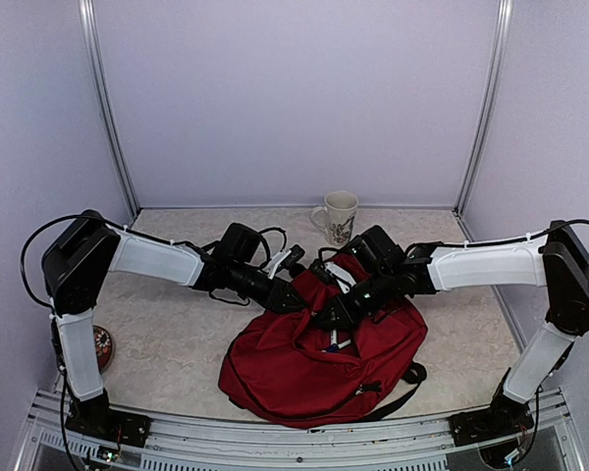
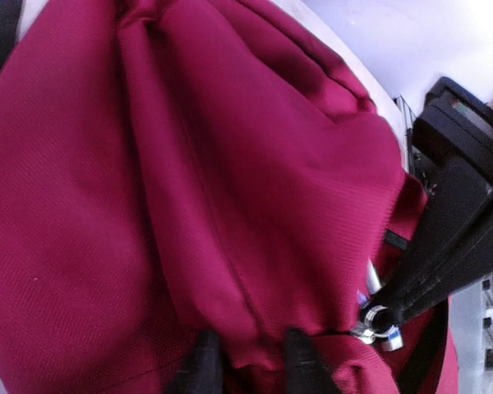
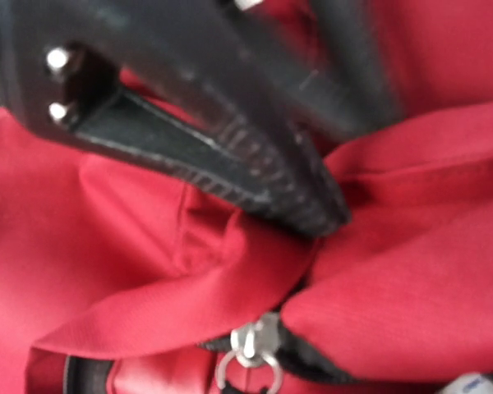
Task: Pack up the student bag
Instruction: Pick up the lower front pocket of the student bag, then zip the lower front pocket of the student bag.
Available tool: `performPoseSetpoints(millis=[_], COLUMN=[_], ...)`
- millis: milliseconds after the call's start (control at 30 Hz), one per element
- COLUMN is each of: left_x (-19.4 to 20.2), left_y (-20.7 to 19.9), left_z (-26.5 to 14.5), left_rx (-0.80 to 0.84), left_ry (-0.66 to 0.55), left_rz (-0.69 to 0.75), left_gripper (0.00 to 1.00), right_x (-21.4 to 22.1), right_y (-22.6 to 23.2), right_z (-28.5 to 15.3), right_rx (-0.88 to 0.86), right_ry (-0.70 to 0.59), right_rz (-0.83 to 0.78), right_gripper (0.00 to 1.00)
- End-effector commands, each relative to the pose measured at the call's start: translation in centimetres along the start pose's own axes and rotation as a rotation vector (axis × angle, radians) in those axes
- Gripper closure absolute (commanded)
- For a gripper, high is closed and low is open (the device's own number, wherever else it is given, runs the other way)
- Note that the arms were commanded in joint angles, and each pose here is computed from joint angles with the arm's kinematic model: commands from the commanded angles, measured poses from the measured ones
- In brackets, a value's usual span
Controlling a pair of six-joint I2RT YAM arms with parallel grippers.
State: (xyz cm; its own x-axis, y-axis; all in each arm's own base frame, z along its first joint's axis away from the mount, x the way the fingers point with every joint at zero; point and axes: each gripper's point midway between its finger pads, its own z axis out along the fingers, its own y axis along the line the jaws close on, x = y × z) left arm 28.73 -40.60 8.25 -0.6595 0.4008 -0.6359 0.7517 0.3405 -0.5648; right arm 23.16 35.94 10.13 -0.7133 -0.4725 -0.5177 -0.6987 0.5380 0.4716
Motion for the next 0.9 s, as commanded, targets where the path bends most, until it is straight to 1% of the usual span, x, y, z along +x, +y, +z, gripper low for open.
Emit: performPoseSetpoints(millis=[0, 33, 100, 233, 333, 400, 500, 667, 867], left_x=[1.2, 0.9, 0.1, -1.5, -1.8, -1.9, -1.8, -2.2, -2.2], left_y=[-2.4, -2.4, -1.9, 0.8, 3.2, 4.3, 5.5, 5.3, 7.1], left_z=[0.7, 0.4, -0.5, -2.9, -4.9, -6.1, -7.7, -9.0, -11.7], left_rx=[0.086, 0.078, 0.045, -0.134, -0.259, -0.314, -0.345, -0.357, -0.446], left_ry=[0.048, 0.034, -0.005, -0.099, -0.151, -0.177, -0.212, -0.253, -0.295], left_rz=[0.005, 0.000, -0.007, -0.040, -0.074, -0.099, -0.133, -0.137, -0.156], left_gripper=[0.96, 1.00, 1.00, 1.00, 1.00, 1.00, 1.00, 1.00, 1.00], right_x=[-0.1, 0.1, 0.4, 1.8, 2.7, 3.2, 3.6, 5.2, 7.5], right_y=[-0.9, -1.0, -1.2, -0.9, -0.6, -0.5, -0.2, -0.1, -0.2], right_z=[-0.6, -0.8, -1.1, -1.5, -1.9, -2.3, -3.1, -3.0, -4.4], right_rx=[0.021, 0.025, 0.031, 0.009, 0.001, 0.006, 0.007, -0.010, 0.030], right_ry=[0.005, 0.007, 0.014, 0.062, 0.094, 0.102, 0.112, 0.161, 0.237], right_rz=[0.033, 0.038, 0.050, 0.079, 0.099, 0.104, 0.108, 0.124, 0.153], right_gripper=[1.00, 1.00, 1.00, 1.00, 1.00, 1.00, 1.00, 1.00, 1.00])
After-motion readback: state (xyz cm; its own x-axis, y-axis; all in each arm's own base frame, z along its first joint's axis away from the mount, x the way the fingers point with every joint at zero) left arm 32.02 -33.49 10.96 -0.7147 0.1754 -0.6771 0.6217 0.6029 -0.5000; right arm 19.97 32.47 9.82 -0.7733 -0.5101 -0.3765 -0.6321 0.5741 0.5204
